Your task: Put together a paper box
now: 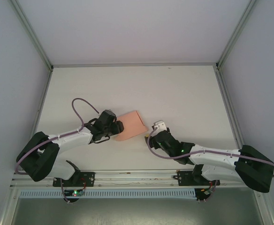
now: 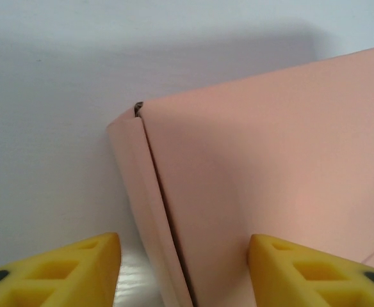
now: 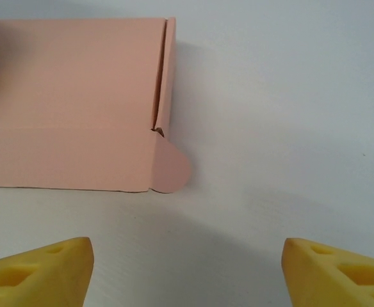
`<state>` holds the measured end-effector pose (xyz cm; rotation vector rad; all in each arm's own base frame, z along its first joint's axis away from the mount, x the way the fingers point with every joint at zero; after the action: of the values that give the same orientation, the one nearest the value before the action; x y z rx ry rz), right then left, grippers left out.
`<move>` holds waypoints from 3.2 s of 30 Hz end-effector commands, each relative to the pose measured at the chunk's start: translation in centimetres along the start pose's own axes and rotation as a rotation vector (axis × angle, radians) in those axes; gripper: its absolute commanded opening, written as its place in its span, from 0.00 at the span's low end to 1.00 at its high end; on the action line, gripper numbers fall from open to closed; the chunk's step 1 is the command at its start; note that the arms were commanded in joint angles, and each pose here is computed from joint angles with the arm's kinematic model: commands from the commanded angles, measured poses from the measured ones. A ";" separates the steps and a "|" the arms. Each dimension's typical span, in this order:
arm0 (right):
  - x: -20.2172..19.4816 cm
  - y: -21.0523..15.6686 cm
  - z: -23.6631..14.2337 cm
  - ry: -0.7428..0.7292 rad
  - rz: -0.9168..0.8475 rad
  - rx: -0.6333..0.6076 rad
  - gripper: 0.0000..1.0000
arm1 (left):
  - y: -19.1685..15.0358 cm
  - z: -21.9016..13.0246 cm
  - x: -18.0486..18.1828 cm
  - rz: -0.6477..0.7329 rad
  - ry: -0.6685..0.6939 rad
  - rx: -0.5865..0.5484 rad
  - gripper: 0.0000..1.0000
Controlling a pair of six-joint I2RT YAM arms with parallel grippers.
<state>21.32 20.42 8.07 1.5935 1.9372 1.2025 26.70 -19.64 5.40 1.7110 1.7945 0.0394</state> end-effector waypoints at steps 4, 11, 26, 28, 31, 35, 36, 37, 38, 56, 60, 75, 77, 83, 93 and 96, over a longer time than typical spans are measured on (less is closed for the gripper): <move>-0.2 3.9 -0.3 0.092 0.129 -0.058 0.98 | -1.3 1.4 0.7 0.014 -0.102 0.031 0.46; 0.5 7.7 1.1 0.251 0.299 0.013 0.98 | -1.8 1.7 1.4 0.004 -0.136 0.046 0.32; 3.3 6.1 7.9 0.464 0.524 0.403 0.97 | -2.4 -0.3 3.4 -0.080 -0.157 -0.012 0.09; 3.4 5.7 8.2 0.471 0.531 0.426 0.97 | -2.5 -0.5 3.5 -0.094 -0.169 -0.022 0.06; 3.9 5.0 8.3 0.483 0.519 0.469 0.96 | -2.5 -0.9 3.0 -0.101 -0.209 -0.038 0.01; 4.8 3.9 8.2 0.506 0.504 0.512 0.95 | -2.0 -1.5 2.1 -0.103 -0.264 -0.065 0.00; 5.0 3.6 8.1 0.510 0.503 0.526 0.95 | -1.8 -1.7 1.8 -0.106 -0.286 -0.074 0.00; 5.1 3.4 8.0 0.514 0.502 0.536 0.95 | -1.7 -1.9 1.4 -0.107 -0.307 -0.081 0.00; 5.1 3.2 7.9 0.516 0.500 0.539 0.95 | -1.5 -2.1 1.1 -0.113 -0.325 -0.089 0.00; 9.9 6.5 3.7 0.776 0.467 0.487 0.81 | 0.6 -8.3 -0.7 -0.101 -0.406 -0.261 0.00; 12.3 8.6 1.8 0.908 0.480 0.460 0.66 | 1.1 -8.7 -0.6 -0.115 -0.406 -0.291 0.00; 5.4 9.5 3.0 0.549 0.630 0.382 0.42 | 5.0 -12.1 -4.0 0.259 -0.313 -0.326 1.00; 4.2 9.6 3.1 0.500 0.670 0.377 0.42 | 5.3 -12.1 -5.3 0.394 -0.303 -0.313 1.00; -0.4 9.6 2.6 0.320 0.894 0.438 0.41 | 4.0 -9.6 -9.2 0.869 -0.250 -0.193 1.00; -0.6 8.7 0.6 0.364 1.164 0.673 0.43 | 1.4 -7.1 -13.1 1.308 -0.273 -0.163 1.00; 0.1 8.9 0.3 0.408 1.198 0.731 0.43 | 0.5 -6.5 -13.6 1.378 -0.273 -0.122 1.00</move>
<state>27.81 19.63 13.50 3.2583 1.6209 1.3032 23.78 -28.65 16.28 2.2952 0.3310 0.3963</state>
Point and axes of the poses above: each hand's point on the last joint's axis, 136 mm out from that joint toward the fingers, its own z axis out along the fingers, its own x axis along the line the jaws close on, y = z × x, the point moved 1 cm from there along -z, back along the fingers, and after that the axes turned 11 degrees about z, right-handed, at the moved point
